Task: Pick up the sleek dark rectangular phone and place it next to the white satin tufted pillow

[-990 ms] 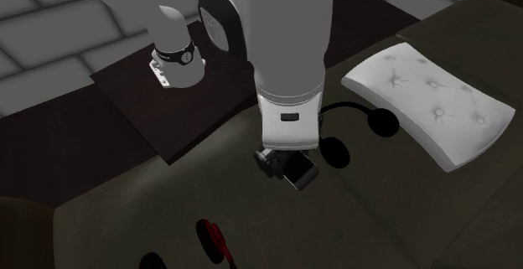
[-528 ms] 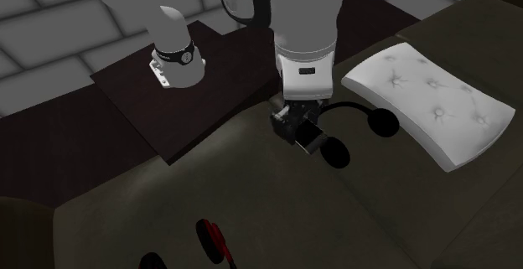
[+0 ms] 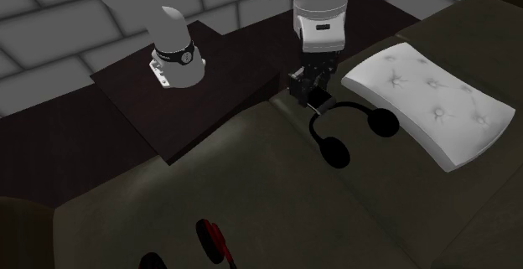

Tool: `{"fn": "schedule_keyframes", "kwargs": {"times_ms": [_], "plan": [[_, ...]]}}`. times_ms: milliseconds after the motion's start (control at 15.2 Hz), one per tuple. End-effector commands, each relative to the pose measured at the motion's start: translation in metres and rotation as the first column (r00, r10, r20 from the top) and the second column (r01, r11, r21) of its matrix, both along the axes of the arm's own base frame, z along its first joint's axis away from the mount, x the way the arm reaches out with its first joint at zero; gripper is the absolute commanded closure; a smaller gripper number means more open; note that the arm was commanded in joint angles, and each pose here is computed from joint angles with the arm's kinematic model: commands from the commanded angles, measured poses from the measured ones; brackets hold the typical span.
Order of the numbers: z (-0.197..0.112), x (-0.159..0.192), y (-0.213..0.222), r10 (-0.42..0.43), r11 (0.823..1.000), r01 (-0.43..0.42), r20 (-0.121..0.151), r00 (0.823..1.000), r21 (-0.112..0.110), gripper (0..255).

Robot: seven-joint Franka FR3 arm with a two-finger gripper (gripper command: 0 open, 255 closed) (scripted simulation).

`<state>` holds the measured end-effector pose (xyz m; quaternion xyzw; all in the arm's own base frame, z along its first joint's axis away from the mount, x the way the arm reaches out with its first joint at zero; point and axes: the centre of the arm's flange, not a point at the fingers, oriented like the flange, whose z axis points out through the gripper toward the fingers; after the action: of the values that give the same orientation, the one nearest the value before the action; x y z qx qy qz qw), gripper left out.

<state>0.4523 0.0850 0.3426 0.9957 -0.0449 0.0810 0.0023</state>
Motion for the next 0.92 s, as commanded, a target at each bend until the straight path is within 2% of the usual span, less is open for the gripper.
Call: {"fn": "schedule_keyframes", "kwargs": {"times_ms": [0,726,858], "plan": [[0.000,-0.015,0.025,-0.002,1.000,0.002,0.000,1.000,0.000,255],[0.000,-0.077,0.165,-0.002,1.000,0.002,0.000,1.000,0.000,255],[-0.011,-0.077,0.165,-0.002,1.000,0.002,0.000,1.000,0.000,255]]}}
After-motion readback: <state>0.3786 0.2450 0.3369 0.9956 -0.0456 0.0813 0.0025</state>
